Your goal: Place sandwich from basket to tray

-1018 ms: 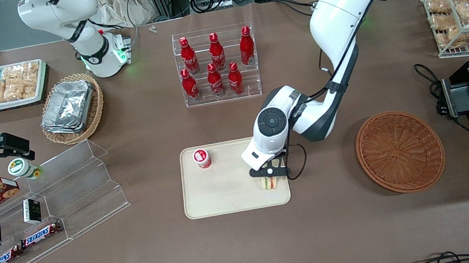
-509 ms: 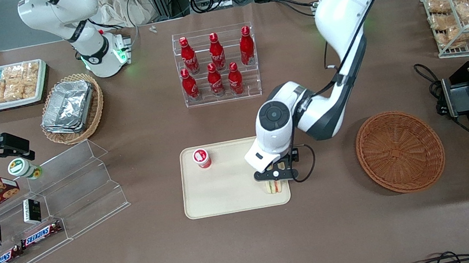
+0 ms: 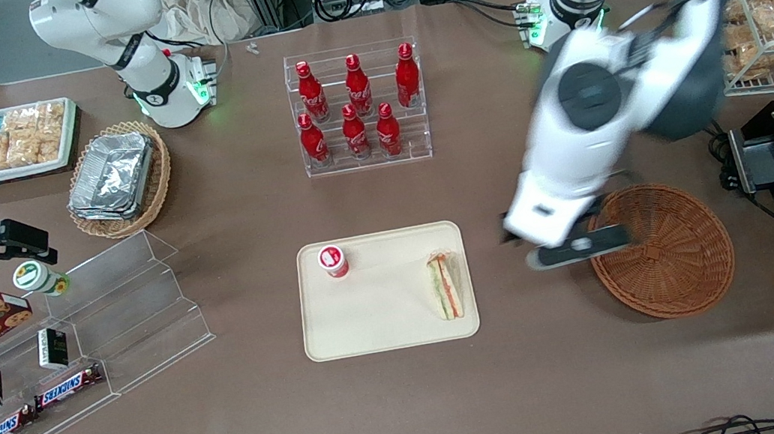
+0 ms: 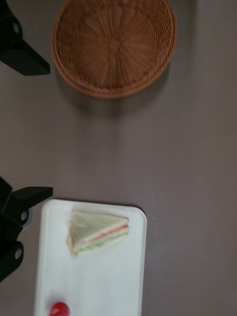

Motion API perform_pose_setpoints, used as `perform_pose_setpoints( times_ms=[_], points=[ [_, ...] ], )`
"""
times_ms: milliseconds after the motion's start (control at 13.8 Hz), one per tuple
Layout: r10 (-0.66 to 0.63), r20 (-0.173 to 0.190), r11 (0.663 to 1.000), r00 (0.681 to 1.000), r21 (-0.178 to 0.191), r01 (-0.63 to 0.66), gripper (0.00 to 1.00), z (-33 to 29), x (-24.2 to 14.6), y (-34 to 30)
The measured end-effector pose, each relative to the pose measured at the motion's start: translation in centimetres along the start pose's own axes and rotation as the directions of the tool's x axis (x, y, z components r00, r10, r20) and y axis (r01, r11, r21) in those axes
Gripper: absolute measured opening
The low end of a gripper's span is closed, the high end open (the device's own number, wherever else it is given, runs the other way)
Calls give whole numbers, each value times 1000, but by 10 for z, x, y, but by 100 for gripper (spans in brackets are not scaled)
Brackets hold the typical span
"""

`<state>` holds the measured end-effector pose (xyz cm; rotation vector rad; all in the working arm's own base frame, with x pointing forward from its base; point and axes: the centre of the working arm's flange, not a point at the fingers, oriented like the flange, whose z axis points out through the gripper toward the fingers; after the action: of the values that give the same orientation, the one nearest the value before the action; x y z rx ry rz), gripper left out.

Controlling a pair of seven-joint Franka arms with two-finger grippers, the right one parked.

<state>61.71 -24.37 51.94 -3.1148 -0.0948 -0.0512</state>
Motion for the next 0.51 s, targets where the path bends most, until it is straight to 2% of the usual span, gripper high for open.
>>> perform_pose_setpoints(
  times_ms=[364,509],
  points=[
    [120,115,993,986,-1,-120,100,-43,2,-133],
    [153,123,988,981,-12,-152,100,-56,1,-186]
  ],
)
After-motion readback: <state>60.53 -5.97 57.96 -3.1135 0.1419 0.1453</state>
